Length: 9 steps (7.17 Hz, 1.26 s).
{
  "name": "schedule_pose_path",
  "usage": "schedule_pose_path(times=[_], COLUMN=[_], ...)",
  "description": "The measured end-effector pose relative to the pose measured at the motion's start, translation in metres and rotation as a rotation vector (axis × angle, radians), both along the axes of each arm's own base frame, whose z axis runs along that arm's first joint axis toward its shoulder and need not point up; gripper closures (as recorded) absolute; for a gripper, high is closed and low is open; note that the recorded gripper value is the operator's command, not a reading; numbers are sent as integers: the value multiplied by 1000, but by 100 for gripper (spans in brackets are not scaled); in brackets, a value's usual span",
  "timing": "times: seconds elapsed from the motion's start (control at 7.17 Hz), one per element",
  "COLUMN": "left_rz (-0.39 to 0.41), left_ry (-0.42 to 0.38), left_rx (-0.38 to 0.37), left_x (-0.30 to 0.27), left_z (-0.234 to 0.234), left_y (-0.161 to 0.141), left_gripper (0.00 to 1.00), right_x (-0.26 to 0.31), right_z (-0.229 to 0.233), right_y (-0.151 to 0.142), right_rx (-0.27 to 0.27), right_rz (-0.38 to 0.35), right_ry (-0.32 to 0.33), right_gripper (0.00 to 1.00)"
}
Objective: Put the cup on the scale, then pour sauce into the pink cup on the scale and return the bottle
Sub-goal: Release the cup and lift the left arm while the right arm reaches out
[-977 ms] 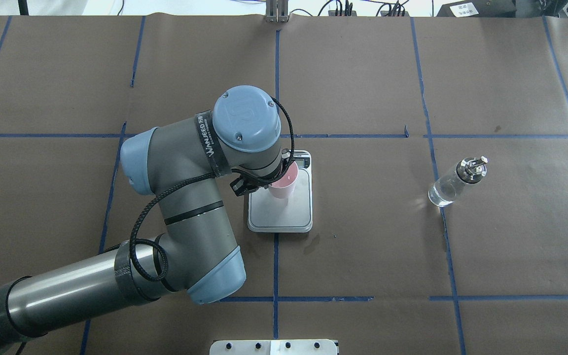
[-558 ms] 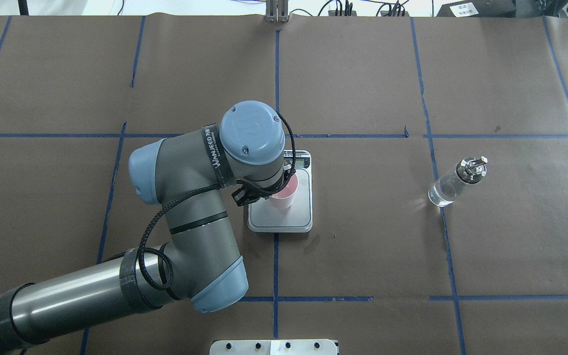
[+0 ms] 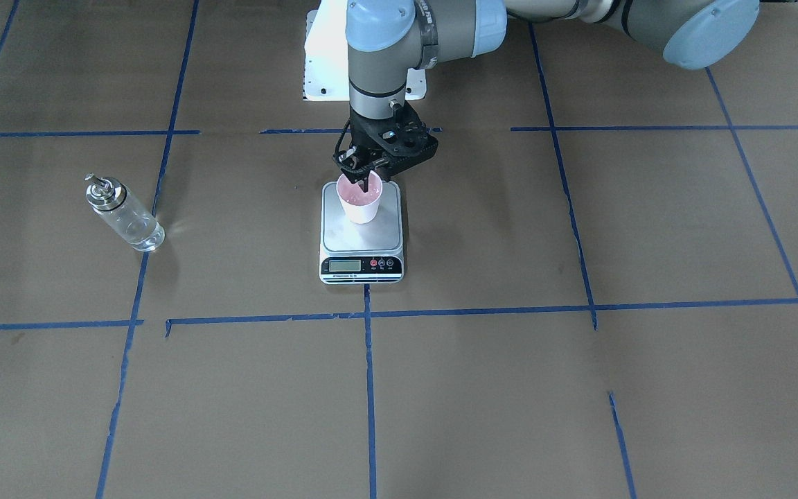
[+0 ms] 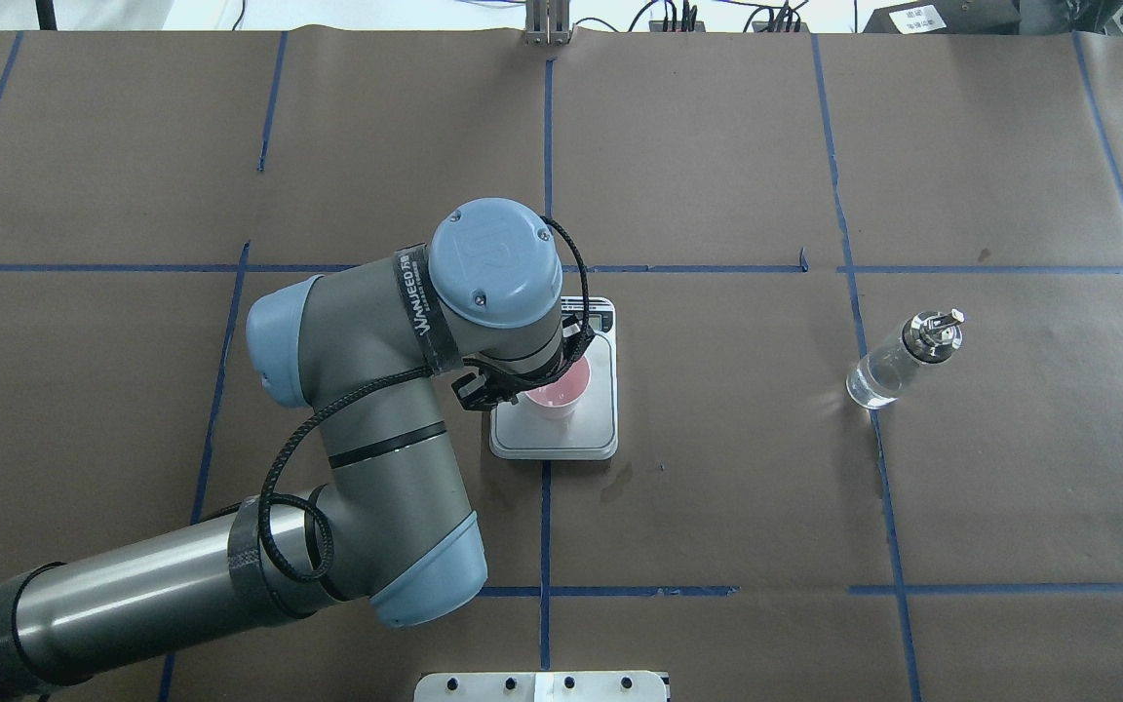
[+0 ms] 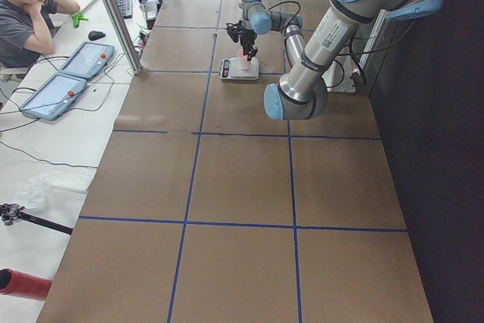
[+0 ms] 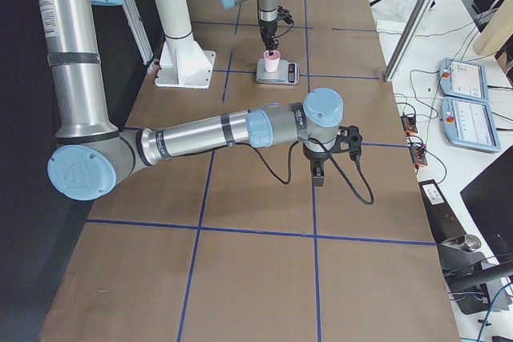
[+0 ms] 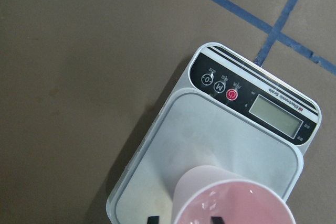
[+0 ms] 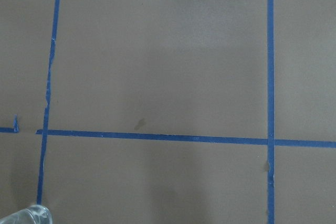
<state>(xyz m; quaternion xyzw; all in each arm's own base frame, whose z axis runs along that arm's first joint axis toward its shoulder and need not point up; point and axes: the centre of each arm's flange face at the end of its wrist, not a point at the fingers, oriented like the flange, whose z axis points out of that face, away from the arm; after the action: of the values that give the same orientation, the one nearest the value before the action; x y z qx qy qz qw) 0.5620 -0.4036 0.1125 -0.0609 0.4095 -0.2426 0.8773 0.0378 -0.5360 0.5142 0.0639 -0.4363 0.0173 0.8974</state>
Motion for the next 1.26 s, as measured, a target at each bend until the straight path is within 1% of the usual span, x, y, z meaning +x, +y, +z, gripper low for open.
schedule_pose_path(times=[0.28, 0.42, 0.7, 0.84, 0.98, 1.12, 1.26], left_rz=[24, 32, 40, 48, 57, 61, 61], left_ry=[27, 38, 61, 61, 48, 26, 3], left_rx=[54, 74, 114, 140, 173, 212, 247], left_x=[-35, -65, -129, -160, -194, -229, -259], left_z=[-22, -33, -45, -47, -43, -33, -21], left_y=[3, -3, -40, -60, -74, -84, -93], left_gripper=[0, 0, 0, 0, 0, 0, 0], right_x=[0, -1, -21, -51, -88, -119, -147], right_z=[-28, -55, -127, -165, -199, -221, -228], right_y=[11, 25, 74, 101, 128, 152, 176], right_rx=[-7, -20, -64, -94, -112, -109, -86], right_rz=[12, 12, 16, 27, 48, 83, 122], right_ry=[1, 4, 0, 6, 25, 34, 34], right_gripper=[0, 0, 0, 0, 0, 0, 0])
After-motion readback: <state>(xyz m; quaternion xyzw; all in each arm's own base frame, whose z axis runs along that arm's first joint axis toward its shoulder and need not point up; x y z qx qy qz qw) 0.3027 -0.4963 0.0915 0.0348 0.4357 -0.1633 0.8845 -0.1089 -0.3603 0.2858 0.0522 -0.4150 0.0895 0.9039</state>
